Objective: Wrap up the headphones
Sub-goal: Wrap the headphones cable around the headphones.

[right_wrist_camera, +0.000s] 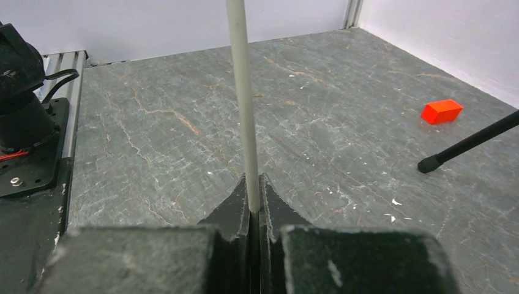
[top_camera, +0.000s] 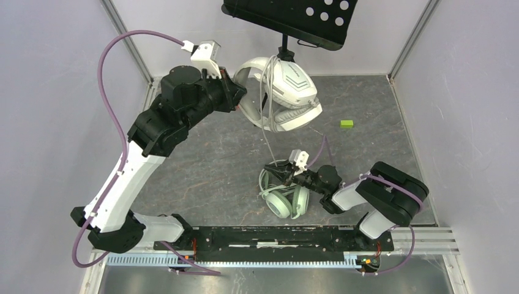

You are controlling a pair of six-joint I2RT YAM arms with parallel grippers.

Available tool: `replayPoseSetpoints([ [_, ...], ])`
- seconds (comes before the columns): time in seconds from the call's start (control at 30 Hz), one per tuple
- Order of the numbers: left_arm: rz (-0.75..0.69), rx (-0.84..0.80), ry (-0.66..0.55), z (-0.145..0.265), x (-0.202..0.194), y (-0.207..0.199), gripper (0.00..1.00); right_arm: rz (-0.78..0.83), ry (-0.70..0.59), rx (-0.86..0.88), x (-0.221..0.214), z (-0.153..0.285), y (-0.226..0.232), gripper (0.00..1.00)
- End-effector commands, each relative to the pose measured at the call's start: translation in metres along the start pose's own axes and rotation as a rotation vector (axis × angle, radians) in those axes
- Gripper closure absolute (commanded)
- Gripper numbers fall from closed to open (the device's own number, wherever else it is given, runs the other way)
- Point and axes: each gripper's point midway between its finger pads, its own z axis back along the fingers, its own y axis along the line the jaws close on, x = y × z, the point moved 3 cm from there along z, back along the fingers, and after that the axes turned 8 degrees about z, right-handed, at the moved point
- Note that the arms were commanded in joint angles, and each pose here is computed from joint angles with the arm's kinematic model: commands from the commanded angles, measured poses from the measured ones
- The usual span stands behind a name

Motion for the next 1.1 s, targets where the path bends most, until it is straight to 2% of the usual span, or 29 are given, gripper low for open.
replayPoseSetpoints([
  [0.0,0.073,-0.095,-0.237,0.032,0.068,-0.026,0.98,0.088,-0.151,-0.071,0.036,0.007,-0.015,1.00],
  [0.23,0.048,0.007,-0.305,0.034,0.081,-0.008,0.98,0.111,-0.168,-0.057,0.042,0.012,-0.012,1.00],
  [0.5,0.065,0.023,-0.309,0.035,0.083,-0.005,0.98,0.146,-0.153,-0.077,0.038,0.016,-0.016,1.00],
  [0.63,0.098,0.045,-0.316,0.036,0.085,0.000,0.98,0.150,-0.205,-0.143,0.046,0.028,-0.021,1.00],
  [0.9,0.077,0.188,-0.420,0.044,0.104,0.020,0.98,0.130,-0.198,-0.124,0.039,0.030,-0.016,1.00],
  [1.07,0.042,0.286,-0.445,0.040,0.106,0.035,0.98,0.134,-0.204,-0.102,0.039,0.028,-0.013,1.00],
])
